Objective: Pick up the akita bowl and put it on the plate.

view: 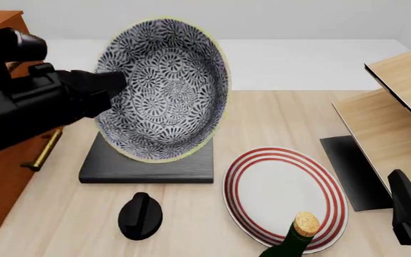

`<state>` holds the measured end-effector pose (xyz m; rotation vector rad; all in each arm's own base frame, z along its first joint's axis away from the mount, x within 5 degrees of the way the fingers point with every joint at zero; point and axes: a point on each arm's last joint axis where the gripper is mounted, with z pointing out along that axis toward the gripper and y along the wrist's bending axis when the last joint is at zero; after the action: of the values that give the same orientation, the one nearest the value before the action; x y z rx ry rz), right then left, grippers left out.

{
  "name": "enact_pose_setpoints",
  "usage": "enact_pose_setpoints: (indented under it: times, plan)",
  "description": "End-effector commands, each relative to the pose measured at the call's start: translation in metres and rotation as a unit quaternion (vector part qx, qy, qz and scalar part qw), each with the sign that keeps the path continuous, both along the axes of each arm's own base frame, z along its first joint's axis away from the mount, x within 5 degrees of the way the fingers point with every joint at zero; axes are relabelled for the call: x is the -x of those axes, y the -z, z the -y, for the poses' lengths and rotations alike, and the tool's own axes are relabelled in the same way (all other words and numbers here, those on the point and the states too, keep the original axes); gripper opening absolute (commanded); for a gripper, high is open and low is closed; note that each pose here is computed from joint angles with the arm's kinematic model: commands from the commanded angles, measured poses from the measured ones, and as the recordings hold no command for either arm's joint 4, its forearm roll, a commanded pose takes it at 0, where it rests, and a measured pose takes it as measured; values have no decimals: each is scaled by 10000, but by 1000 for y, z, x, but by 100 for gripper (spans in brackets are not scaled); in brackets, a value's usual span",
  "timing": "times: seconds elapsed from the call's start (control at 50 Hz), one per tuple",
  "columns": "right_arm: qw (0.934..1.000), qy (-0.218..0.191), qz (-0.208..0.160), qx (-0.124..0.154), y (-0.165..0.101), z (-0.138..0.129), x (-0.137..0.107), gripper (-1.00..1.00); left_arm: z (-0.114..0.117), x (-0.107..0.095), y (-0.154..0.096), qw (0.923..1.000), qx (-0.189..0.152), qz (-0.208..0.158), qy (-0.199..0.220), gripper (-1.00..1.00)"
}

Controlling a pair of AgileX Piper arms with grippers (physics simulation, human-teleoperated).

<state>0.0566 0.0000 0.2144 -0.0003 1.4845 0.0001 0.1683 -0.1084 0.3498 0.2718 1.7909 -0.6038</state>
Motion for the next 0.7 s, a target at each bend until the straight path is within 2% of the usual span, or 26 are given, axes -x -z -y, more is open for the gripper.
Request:
enact_pose_setpoints:
  times: [0.02, 0.06, 0.24, 0.28, 0.36, 0.54, 0.7]
  plan:
    - [10000, 1, 1, 0, 0, 0, 0, 100, 30, -10, -3, 9984, 129, -424, 357, -100]
    - [10000, 0, 0, 0, 0, 0, 0, 100, 35, -10, -3, 9979, 66, -441, 461, -100]
    - [10000, 0, 0, 1, 0, 0, 0, 100, 46, -23, -8, 9975, -51, -533, 467, -100]
    - [10000, 1, -1, 0, 0, 0, 0, 100, 47, -30, -7, 9973, -166, -570, 425, -100]
    - [10000, 0, 0, 0, 0, 0, 0, 100, 53, -30, -6, 9967, -208, -603, 505, -100]
    - [10000, -1, 0, 1, 0, 0, 0, 100, 73, -31, 14, 9930, -322, -849, 762, -100]
    - [10000, -1, 1, 1, 0, 0, 0, 100, 83, -33, 20, 9907, -477, -923, 873, -100]
